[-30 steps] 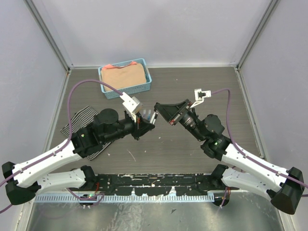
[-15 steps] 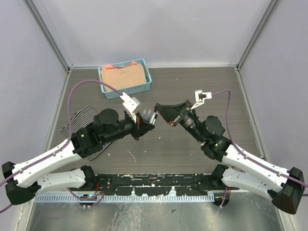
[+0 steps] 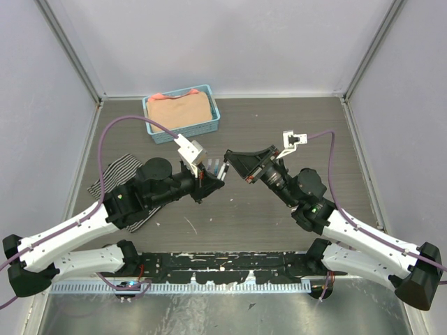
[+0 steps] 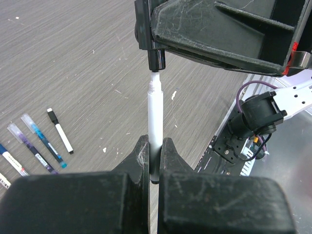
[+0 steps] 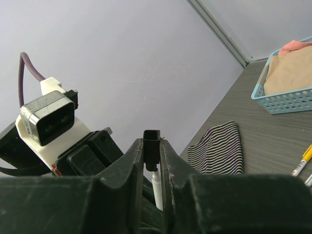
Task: Insert the pens into the pen caps
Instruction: Insert the pen cap onto the pen.
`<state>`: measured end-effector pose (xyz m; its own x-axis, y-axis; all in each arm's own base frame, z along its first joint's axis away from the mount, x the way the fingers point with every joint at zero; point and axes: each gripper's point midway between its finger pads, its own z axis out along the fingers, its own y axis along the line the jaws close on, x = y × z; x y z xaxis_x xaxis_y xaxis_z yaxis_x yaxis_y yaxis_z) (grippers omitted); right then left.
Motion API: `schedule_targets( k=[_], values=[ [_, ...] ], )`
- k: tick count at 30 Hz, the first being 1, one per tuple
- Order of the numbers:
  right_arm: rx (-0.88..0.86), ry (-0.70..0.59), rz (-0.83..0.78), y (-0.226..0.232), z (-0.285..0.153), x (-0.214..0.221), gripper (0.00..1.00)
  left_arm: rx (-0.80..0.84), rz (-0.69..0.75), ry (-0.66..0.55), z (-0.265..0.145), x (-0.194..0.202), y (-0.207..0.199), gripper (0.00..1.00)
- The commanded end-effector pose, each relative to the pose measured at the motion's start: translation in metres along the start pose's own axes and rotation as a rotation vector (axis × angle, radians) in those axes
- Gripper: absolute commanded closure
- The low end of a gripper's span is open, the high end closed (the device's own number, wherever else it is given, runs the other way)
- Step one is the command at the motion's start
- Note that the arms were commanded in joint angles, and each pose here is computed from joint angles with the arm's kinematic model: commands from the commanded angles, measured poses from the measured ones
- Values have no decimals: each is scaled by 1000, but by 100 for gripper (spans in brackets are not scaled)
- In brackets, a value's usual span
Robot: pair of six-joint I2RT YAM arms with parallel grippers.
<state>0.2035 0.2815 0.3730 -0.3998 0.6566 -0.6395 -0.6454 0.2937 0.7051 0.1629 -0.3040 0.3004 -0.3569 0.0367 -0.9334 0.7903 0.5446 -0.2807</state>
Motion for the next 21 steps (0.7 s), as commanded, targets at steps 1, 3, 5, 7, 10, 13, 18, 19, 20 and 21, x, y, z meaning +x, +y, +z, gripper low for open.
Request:
schedule_targets(
  k=[1, 3, 5, 7, 10, 13, 18, 19, 20, 21],
  values=[
    [-44, -52, -15, 18, 1, -18, 100, 5, 6, -69, -5, -20, -3, 100],
    [-39, -49, -17, 17, 1, -17, 100, 6, 5, -72, -6, -21, -4, 100],
    [-33, -43, -17, 15, 1, -15, 100, 6, 7, -73, -6, -22, -3, 100],
    [-26, -42, -16, 13, 1, -14, 100, 6, 8, -71, -6, -21, -3, 100],
    [-17, -39, -15, 11, 2, -13, 100, 11, 8, -67, -6, -21, -4, 100],
    [-16, -42, -14, 11, 3, -13, 100, 13, 8, -67, -6, -21, -5, 100],
    [-36, -26, -24, 16, 6, -11, 100, 6, 8, -71, -7, -21, -3, 100],
    [-39, -18, -27, 16, 6, -9, 100, 4, 8, -70, -7, -21, -3, 100],
    [-40, -12, -28, 15, 6, -7, 100, 4, 8, -71, -7, -22, -3, 100],
    [-41, -5, -31, 14, 6, -5, 100, 2, 8, -71, -7, -22, -3, 100]
  ],
)
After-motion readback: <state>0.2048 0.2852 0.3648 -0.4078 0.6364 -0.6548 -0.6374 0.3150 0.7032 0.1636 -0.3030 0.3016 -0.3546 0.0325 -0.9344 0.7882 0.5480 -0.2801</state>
